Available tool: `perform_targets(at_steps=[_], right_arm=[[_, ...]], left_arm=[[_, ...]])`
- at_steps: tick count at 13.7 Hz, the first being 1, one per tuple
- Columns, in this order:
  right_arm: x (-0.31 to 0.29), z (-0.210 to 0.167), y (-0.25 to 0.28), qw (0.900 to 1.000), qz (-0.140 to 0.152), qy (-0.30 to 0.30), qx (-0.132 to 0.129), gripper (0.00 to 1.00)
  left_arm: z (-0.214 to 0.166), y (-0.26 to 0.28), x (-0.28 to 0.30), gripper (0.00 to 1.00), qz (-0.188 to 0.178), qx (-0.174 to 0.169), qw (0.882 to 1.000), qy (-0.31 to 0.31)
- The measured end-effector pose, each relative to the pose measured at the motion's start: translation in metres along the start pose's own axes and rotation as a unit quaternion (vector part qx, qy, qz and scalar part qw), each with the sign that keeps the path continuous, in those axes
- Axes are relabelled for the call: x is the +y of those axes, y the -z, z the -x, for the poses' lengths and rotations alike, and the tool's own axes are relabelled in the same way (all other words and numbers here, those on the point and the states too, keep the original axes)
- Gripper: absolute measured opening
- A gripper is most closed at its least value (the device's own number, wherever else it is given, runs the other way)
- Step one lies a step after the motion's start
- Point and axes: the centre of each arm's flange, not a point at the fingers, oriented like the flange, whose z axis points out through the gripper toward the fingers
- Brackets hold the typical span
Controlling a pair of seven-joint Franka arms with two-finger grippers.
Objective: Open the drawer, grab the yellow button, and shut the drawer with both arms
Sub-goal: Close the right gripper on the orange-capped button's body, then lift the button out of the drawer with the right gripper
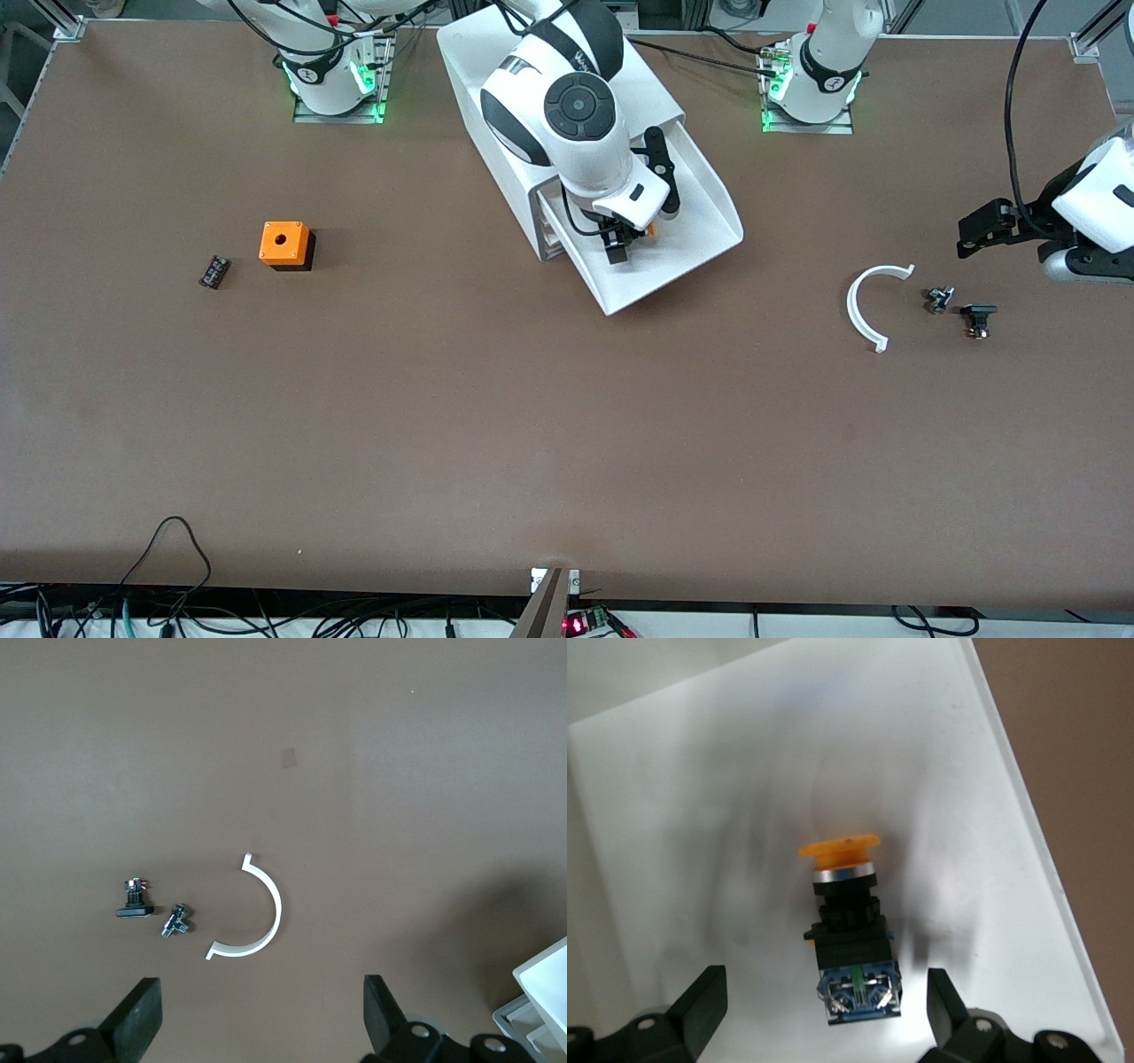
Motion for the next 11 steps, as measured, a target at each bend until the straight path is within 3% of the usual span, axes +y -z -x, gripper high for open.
perform_targets(at_steps=[7,9,11], right_arm=[[-0.001,-0.002,-0.011,1.000,0.000,0.006,-0.012,0.93],[-0.004,-0.005,-0.015,1.000,-0.001,0.009,-0.015,0.87],[-0.004,-0.006,-0.018,1.000,-0.002,0.011,-0.018,0.71]], left_arm=[[0.000,0.000,0.000,1.00,0.000,0.000,1.000,0.000],[0.000,0.000,0.000,1.00,0.000,0.000,1.000,0.000],[0.000,0.000,0.000,1.00,0.000,0.000,1.000,0.000]])
